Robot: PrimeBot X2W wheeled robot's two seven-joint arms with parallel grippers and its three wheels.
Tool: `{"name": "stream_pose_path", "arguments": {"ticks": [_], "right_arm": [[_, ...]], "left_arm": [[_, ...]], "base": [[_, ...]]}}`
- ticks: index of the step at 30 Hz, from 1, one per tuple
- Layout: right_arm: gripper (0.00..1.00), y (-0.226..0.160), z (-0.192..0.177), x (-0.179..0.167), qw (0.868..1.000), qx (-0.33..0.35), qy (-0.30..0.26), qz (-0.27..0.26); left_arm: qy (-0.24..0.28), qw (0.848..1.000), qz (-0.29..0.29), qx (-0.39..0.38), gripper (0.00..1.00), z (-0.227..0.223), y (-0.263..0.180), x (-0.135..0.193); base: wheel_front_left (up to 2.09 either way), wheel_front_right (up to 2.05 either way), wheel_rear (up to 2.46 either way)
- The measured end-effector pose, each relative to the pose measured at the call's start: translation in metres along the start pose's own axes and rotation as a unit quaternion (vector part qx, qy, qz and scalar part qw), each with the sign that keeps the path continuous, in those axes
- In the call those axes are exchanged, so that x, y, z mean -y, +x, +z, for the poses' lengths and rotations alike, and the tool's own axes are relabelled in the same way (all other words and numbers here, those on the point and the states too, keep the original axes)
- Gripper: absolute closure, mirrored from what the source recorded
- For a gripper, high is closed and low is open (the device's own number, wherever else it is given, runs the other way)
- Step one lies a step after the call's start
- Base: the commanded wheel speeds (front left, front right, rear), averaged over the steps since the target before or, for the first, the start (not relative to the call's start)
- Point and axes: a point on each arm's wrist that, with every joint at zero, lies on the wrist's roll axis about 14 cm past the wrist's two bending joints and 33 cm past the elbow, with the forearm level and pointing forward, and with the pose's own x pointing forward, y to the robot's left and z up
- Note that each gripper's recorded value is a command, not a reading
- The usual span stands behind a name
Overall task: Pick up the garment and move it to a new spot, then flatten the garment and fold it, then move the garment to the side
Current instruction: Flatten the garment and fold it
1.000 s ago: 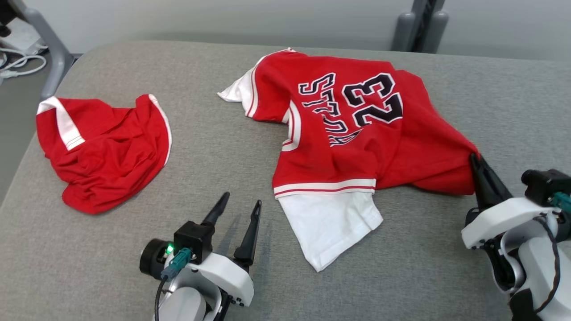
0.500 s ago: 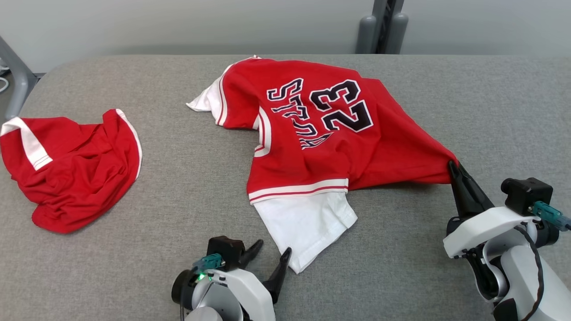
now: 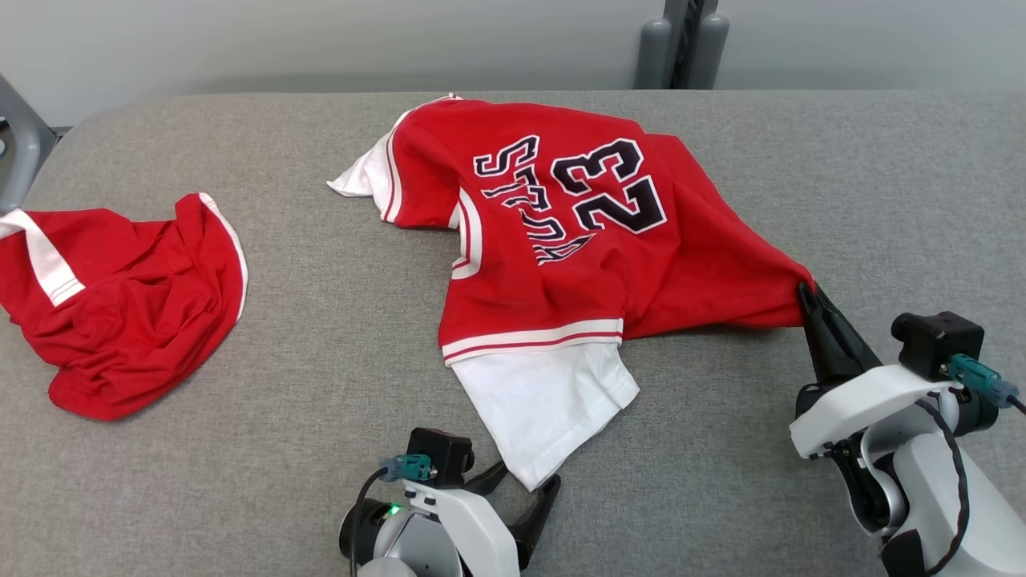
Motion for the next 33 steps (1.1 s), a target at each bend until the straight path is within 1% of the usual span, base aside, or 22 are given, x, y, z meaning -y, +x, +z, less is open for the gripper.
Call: {"name": "stream_pose_path", "arguments": {"ticks": [2, 3, 4, 5, 6, 7, 14, 18, 21, 22, 23, 27, 33], "right_arm": [[1.0, 0.001, 0.001, 0.0, 1.0, 0.001, -0.001, 0.001], [1.0, 0.002, 0.001, -0.001, 1.0, 0.001, -0.002, 0.002], [1.0, 0.002, 0.001, -0.001, 1.0, 0.001, -0.002, 0.002], [1.0, 0.002, 0.001, -0.001, 1.0, 0.0, -0.002, 0.002], [1.0, 0.002, 0.0, -0.001, 1.0, 0.0, -0.002, 0.002], [1.0, 0.002, 0.0, -0.001, 1.0, 0.0, -0.003, 0.003], [1.0, 0.003, 0.001, -0.001, 1.0, -0.001, -0.006, 0.004], [1.0, 0.002, 0.006, -0.001, 1.0, 0.004, -0.009, 0.003], [1.0, 0.001, 0.013, -0.001, 1.0, 0.013, -0.011, 0.003], [1.0, 0.001, 0.015, -0.001, 1.0, 0.016, -0.012, 0.003], [1.0, 0.0, 0.021, -0.001, 1.0, 0.023, -0.015, 0.002], [1.0, -0.003, 0.041, 0.003, 0.999, 0.044, -0.03, 0.001], [1.0, -0.008, 0.087, 0.011, 0.994, 0.089, -0.062, -0.003]], "left_arm": [[0.002, 1.0, -0.003, -0.005, 0.0, -0.002, 0.001, 0.003], [0.003, 1.0, -0.004, -0.007, 0.2, -0.002, 0.001, 0.004], [0.004, 1.0, -0.005, -0.008, 0.55, -0.003, 0.001, 0.004], [0.003, 1.0, -0.004, -0.006, 0.67, -0.002, 0.001, 0.004], [0.002, 1.0, -0.003, -0.003, 0.95, -0.001, 0.001, 0.004], [0.002, 1.0, -0.002, 0.002, 1.0, 0.002, 0.001, 0.003], [-0.002, 0.999, 0.002, 0.049, 1.0, 0.023, -0.003, -0.003], [-0.005, 0.995, -0.007, 0.102, 1.0, 0.046, -0.011, -0.004], [-0.006, 0.987, -0.014, 0.158, 1.0, 0.075, -0.022, -0.006], [-0.007, 0.983, -0.013, 0.182, 1.0, 0.087, -0.027, -0.009], [0.0, 0.974, -0.007, 0.226, 1.0, 0.112, -0.039, -0.016], [0.017, 0.95, -0.001, 0.313, 1.0, 0.164, -0.068, -0.024], [0.038, 0.899, -0.001, 0.436, 1.0, 0.241, -0.124, -0.021]], "base": [[0.0, 0.0, 0.0], [0.0, 0.0, 0.0], [0.0, 0.0, 0.0], [0.0, 0.0, 0.0], [0.0, 0.0, 0.0], [0.0, 0.0, 0.0], [0.0, 0.0, 0.0], [0.0, 0.0, 0.0], [0.0, 0.0, 0.0], [0.0, 0.0, 0.0], [0.0, 0.0, 0.0], [0.0, 0.0, 0.0], [0.0, 0.0, 0.0]]}}
